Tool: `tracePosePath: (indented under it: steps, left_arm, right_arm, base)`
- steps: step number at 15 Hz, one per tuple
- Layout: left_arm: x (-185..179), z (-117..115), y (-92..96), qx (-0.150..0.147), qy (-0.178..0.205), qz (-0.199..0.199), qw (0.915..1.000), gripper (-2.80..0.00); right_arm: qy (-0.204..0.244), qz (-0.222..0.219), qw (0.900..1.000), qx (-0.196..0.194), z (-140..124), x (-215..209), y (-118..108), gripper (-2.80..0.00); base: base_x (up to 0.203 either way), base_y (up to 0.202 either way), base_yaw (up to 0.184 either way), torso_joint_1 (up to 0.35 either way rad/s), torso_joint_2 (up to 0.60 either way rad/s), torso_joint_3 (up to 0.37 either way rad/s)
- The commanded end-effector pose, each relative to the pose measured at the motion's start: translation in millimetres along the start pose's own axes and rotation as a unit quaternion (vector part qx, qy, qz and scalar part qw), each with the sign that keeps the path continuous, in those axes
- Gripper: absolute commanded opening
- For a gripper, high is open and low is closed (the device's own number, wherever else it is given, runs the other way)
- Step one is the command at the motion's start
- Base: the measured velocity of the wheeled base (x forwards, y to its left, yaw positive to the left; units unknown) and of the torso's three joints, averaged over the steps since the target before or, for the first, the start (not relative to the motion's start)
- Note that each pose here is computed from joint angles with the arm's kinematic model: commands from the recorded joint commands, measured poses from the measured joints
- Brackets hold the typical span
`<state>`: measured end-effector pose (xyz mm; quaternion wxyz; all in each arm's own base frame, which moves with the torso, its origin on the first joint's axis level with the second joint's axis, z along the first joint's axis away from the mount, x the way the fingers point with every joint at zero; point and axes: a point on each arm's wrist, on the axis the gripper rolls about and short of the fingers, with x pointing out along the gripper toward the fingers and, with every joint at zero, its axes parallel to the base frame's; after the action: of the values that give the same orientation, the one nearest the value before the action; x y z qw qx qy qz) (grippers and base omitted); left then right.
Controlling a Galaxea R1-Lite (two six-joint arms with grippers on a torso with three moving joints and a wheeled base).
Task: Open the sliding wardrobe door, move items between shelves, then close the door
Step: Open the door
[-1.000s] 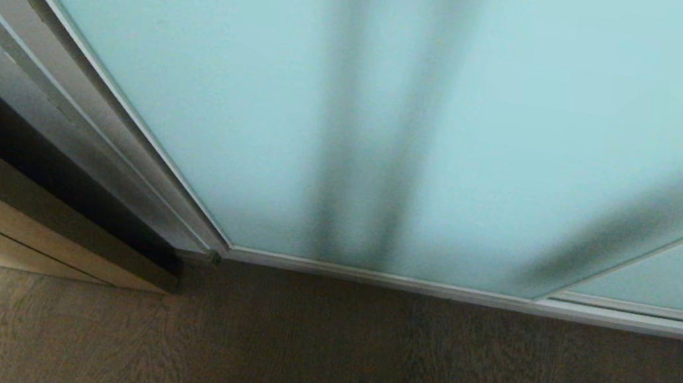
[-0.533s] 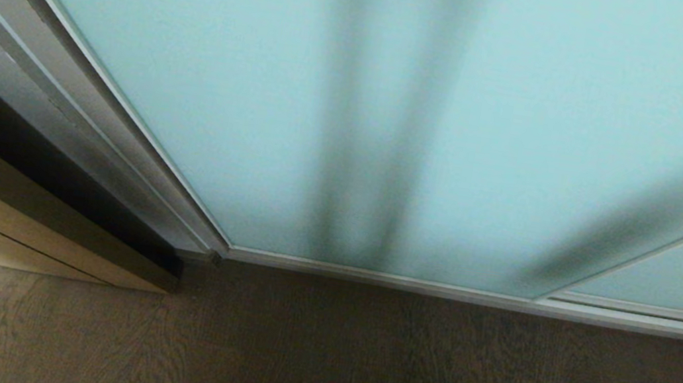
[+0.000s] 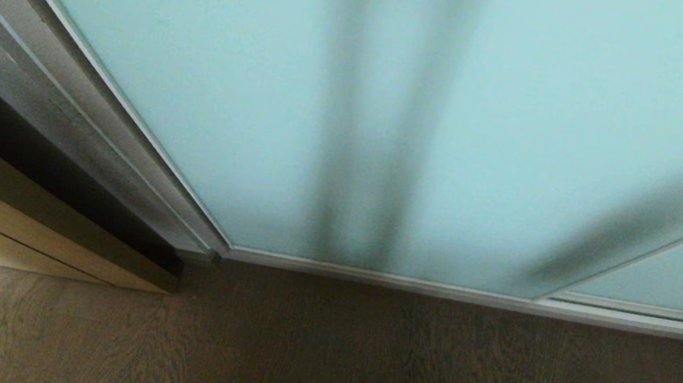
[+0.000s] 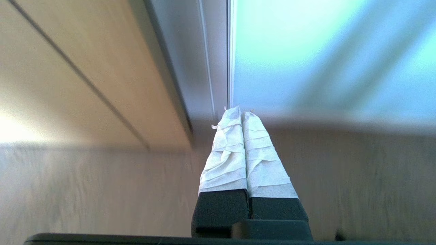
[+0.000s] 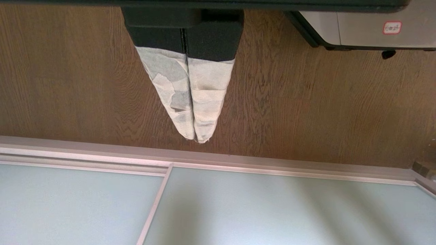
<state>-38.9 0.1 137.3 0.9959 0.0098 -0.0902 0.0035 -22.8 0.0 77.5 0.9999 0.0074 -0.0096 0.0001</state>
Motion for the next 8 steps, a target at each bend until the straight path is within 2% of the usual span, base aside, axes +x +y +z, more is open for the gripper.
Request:
tracePosePath:
  steps: [1, 3, 5, 8]
  left_arm:
    - [11.8, 42.7, 0.9, 0.003, -0.016, 0.004, 0.9999, -2.80]
    - [40.0, 69.3, 1.4, 0.009, -0.026, 0.007, 0.9996, -2.80]
    - [80.9, 95.8, 2.3, 0.011, -0.057, 0.019, 0.9982, -2.80]
    - [134.8, 137.2, 4.3, 0.007, -0.150, 0.043, 0.9877, -2.80]
  right_arm:
    - [0.000, 0.000, 1.000, 0.000, 0.0, 0.0, 0.0, -2.80]
    - [0.000, 0.000, 1.000, 0.000, 0.0, 0.0, 0.0, -2.80]
    - [0.000, 0.000, 1.000, 0.000, 0.1, 0.1, 0.0, -2.80]
    - [0.000, 0.000, 1.000, 0.000, 0.0, 0.0, 0.0, -2.80]
  base:
    - [0.000, 0.000, 0.000, 0.000, 0.00, 0.000]
    - [0.000, 0.000, 0.000, 0.000, 0.00, 0.000]
    - [0.000, 0.000, 0.000, 0.000, 0.00, 0.000]
    - [0.000, 0.000, 0.000, 0.000, 0.00, 0.000]
